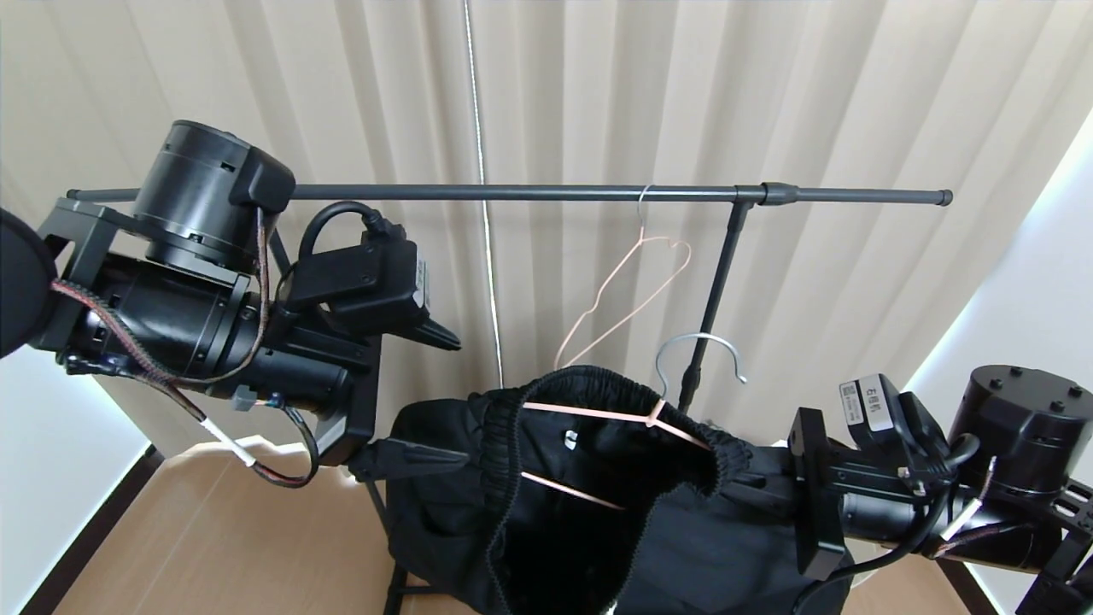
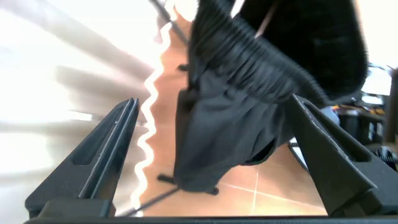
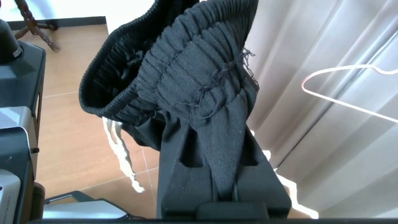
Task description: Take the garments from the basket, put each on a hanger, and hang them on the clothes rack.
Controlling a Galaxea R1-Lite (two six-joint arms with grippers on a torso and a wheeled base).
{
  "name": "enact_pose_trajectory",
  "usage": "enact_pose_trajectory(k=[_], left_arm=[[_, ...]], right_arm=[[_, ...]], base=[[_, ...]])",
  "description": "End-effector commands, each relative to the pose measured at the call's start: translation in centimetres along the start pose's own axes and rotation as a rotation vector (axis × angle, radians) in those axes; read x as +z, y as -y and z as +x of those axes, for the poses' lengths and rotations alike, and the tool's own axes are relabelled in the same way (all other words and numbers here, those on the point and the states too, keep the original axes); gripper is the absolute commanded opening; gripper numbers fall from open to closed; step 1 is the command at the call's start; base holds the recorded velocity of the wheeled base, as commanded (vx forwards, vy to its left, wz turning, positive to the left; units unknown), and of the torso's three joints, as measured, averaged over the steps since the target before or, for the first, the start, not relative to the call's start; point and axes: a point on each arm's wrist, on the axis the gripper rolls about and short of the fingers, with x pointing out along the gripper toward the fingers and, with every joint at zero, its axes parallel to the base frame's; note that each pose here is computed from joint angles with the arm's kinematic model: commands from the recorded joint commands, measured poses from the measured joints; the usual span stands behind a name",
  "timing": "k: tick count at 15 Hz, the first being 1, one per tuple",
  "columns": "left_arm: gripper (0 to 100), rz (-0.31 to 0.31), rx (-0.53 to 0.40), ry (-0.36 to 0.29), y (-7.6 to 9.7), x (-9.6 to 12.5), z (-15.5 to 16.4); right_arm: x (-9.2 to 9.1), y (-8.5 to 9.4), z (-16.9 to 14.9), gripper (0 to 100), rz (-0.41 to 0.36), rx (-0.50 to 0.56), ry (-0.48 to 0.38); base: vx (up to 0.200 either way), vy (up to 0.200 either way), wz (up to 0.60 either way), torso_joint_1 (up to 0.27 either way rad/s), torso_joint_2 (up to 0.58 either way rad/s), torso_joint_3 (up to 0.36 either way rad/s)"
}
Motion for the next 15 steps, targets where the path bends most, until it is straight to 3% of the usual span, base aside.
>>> enact_pose_trajectory(k=[1,5,9,15], left_arm=[[100,0.029,-0.047,0.020,-0.7,-0.1,0.8],[100,0.074,-0.092,0.001,-1.1,-1.0,2.7],[100,0.076,-0.117,-0.004,-1.1,-1.1,3.8],[100,0.079,-0.076,0.028,-2.2,-0.8,6.1]], right_arm=[[0.1,0.0,0.0,0,-0.003,0.000,0.001],[0.2,-0.1,-0.2,0,-0.007,0.001,0.006],[0.4,-0.3,-0.3,0,-0.012,0.001,0.012],[0.9,-0.6,-0.7,0,-0.026,0.023,0.030]], base=[[0.000,0.000,0.00,0.000,0.00,0.000],[0.000,0.000,0.00,0.000,0.00,0.000],[0.000,0.000,0.00,0.000,0.00,0.000],[0.000,0.000,0.00,0.000,0.00,0.000]])
